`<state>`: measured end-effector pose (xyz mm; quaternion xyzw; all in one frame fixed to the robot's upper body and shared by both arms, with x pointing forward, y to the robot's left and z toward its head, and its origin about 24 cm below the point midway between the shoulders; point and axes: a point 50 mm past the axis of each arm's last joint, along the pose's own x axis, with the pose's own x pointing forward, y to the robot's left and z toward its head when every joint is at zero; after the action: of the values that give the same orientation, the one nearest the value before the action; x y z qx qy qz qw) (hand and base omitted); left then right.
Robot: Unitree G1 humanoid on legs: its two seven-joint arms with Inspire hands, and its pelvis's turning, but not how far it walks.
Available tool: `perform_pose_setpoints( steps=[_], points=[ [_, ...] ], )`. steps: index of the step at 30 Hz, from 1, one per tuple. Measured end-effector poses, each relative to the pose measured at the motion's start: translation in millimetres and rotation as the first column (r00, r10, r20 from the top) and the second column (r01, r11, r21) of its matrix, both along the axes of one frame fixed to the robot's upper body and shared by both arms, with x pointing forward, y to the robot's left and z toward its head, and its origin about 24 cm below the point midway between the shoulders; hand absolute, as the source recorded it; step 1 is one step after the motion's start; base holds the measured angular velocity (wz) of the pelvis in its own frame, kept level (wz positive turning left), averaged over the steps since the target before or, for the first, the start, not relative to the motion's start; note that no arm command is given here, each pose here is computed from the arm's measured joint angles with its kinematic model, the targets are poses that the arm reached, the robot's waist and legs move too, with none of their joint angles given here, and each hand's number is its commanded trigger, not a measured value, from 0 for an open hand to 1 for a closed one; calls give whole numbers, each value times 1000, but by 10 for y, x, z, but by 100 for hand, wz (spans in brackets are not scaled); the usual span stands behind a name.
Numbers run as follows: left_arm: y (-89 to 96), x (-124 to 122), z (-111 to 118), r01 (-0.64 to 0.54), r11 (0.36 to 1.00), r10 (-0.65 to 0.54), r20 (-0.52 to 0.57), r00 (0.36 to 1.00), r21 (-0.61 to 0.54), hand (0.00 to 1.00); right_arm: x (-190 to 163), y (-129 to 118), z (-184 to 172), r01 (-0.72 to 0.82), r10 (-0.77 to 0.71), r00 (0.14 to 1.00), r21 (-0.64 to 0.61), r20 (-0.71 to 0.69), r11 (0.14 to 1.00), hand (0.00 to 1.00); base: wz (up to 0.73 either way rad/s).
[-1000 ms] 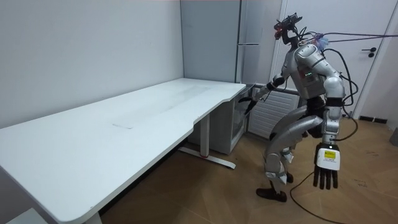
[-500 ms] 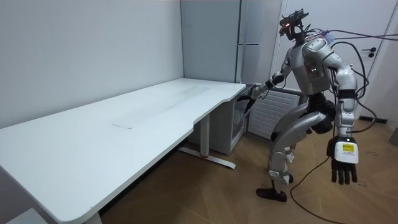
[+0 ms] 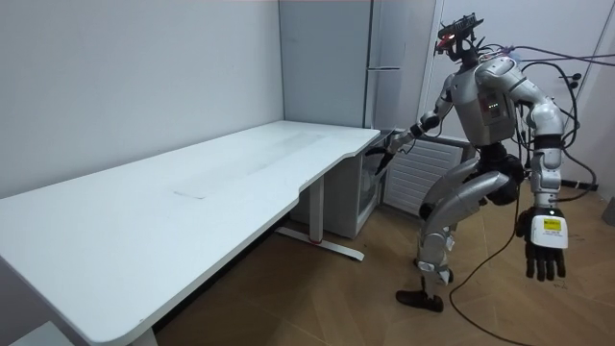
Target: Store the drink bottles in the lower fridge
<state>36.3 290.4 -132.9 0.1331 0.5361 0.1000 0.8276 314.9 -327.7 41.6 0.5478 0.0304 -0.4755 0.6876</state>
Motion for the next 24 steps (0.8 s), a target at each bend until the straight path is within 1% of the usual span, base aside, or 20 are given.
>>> perform_pose_setpoints(
  steps=[9, 14, 19, 24],
  points=[
    [-23, -39, -10, 28, 999, -29, -18, 999, -29, 0, 1, 5, -4, 5, -5, 1000, 9, 12, 1000, 0, 6],
    [-70, -56, -34, 21, 999, -22, -17, 1000, -42, 0, 22, 14, 5, -26, 26, 999, -1, 41, 1000, 0, -22],
    [-66, 23, -16, 28, 999, -27, 21, 999, -40, 0, 31, 25, 1, -44, 44, 998, 11, 42, 999, 0, 5],
    [-74, 129, -8, 41, 998, -39, 44, 998, -48, 0, 66, 74, -8, -111, 111, 992, 9, 53, 994, 0, -3]
  ],
)
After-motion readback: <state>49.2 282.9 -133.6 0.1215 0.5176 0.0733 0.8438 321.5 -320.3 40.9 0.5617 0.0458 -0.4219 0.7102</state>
